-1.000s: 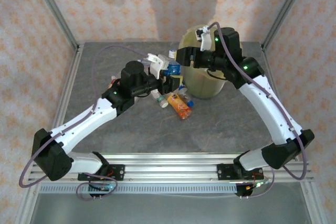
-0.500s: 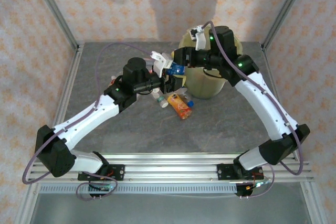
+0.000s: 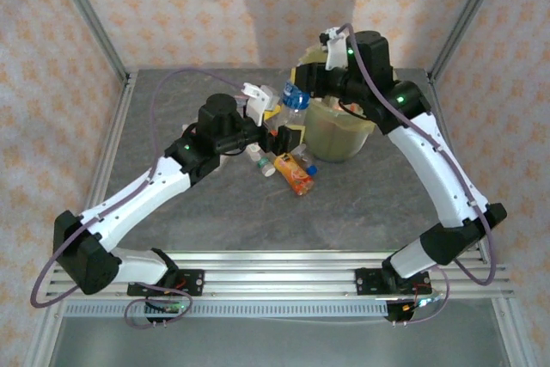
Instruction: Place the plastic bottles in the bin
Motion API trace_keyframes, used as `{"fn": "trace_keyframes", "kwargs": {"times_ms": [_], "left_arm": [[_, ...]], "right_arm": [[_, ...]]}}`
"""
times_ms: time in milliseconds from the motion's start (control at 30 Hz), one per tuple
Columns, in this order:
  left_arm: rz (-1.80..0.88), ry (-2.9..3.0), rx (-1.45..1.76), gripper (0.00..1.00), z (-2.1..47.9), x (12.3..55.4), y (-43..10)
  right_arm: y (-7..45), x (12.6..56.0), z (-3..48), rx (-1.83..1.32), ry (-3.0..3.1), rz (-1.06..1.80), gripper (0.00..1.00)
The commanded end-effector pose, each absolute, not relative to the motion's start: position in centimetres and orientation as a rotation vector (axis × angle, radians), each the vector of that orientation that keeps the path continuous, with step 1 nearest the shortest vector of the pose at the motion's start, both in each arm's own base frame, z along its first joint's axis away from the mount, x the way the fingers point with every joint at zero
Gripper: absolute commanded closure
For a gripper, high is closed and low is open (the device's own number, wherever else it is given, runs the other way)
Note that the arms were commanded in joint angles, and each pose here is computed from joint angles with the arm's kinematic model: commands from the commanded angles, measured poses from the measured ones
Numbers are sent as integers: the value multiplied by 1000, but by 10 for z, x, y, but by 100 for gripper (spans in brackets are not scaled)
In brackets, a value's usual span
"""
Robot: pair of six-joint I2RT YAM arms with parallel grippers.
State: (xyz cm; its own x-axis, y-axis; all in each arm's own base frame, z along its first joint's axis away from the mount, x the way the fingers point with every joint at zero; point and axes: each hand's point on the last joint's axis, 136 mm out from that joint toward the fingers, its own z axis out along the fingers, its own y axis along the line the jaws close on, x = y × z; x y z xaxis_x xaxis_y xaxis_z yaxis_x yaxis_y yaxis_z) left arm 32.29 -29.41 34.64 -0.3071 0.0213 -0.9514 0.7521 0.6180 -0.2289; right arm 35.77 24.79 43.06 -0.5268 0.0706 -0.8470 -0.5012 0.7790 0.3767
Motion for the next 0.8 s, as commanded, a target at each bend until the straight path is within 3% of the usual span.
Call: {"fn": "trace_keyframes", "kwargs": {"times_ms": [0, 200, 367, 767], "left_arm": [[-748, 1725, 529, 0, 370, 316, -267], [-621, 1753, 356, 0, 369, 316, -228], [-480, 1773, 165, 0, 363, 322, -191], [-181, 1849, -105, 0, 345, 325, -126]], "right_arm": [[203, 389, 456, -200, 1912, 382, 100], [167, 428, 484, -66, 1790, 58, 100], [171, 458, 485, -49, 1741, -36, 100], [176, 523, 411, 18, 1852, -70, 100]]}}
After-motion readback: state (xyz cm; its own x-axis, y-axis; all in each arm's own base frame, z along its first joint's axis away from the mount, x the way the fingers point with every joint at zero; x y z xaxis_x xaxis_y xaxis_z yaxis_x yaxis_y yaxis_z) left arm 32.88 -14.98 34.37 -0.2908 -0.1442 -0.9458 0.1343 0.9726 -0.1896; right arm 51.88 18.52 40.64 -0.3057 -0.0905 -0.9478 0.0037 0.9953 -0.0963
